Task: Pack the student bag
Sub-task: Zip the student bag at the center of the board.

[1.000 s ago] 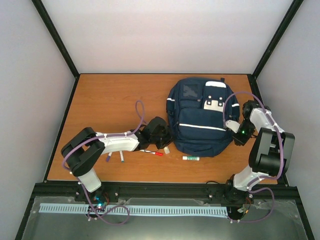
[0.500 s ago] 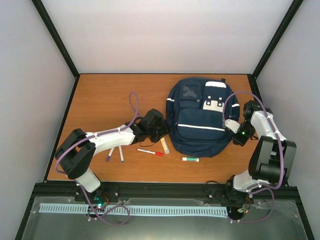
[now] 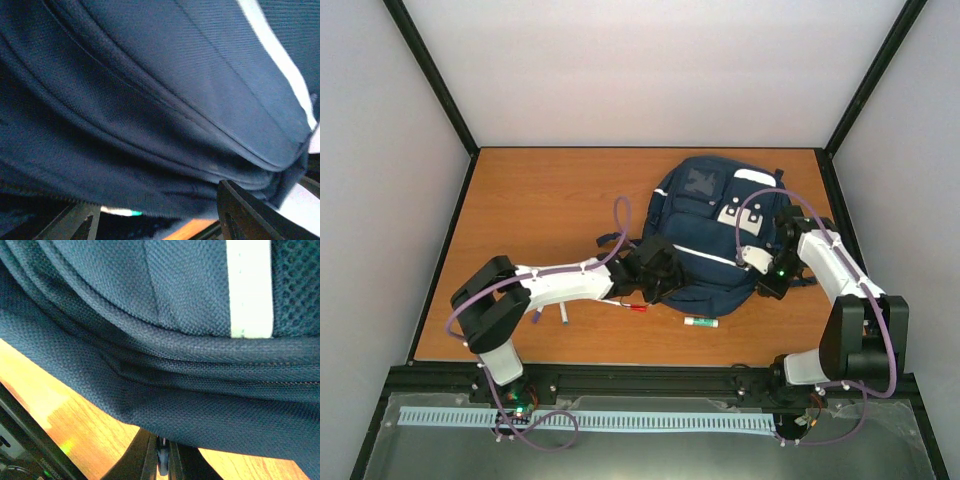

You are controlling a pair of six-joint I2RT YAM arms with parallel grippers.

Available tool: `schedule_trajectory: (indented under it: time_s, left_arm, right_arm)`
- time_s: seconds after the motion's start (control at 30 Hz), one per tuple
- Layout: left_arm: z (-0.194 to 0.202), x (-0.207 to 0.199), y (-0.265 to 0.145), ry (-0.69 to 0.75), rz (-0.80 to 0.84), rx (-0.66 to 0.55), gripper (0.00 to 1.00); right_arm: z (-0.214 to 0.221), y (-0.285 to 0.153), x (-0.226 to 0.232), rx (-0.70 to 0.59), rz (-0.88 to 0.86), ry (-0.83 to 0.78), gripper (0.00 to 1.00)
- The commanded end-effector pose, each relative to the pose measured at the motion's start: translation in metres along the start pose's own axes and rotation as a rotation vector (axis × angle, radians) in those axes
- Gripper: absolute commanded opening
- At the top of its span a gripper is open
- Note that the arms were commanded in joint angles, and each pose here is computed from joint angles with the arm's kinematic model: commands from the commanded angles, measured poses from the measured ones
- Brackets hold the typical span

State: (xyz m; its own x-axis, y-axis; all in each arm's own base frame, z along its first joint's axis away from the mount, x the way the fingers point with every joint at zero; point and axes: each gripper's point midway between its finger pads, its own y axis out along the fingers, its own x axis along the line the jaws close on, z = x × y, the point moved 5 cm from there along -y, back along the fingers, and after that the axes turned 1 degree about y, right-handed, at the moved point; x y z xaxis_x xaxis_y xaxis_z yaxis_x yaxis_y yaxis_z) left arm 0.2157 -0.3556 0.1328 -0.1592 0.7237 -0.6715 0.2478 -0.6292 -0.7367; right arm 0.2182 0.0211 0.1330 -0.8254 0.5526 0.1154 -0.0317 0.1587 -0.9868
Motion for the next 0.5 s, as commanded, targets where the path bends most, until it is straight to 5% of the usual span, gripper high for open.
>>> schedule_trajectory:
  time_s: [0.0, 0.1, 0.23, 0.37, 0.47]
  left_arm:
    - [-0.005, -0.019, 0.008, -0.002, 0.059, -0.021, 0.68]
    - [-0.009, -0.023, 0.023, 0.036, 0.046, -0.027, 0.66]
    - [-0.01, -0.021, 0.037, 0.017, 0.054, -0.022, 0.46]
    - [-0.011, -0.019, 0.036, 0.012, 0.05, -0.037, 0.11]
    - [-0.012, -0.015, 0.033, 0.019, 0.034, -0.047, 0.01]
  right_arm:
    - [-0.01, -0.003, 0.011, -0.053, -0.027, 0.012, 0.03]
    - [-0.008, -0.002, 0.012, -0.047, -0.03, 0.013, 0.03]
    - [-0.005, 0.002, 0.013, -0.028, -0.03, 0.008, 0.03]
    - [0.004, 0.011, 0.01, 0.021, -0.017, -0.026, 0.03]
    - [0.013, 0.014, -0.001, 0.052, 0.01, -0.026, 0.03]
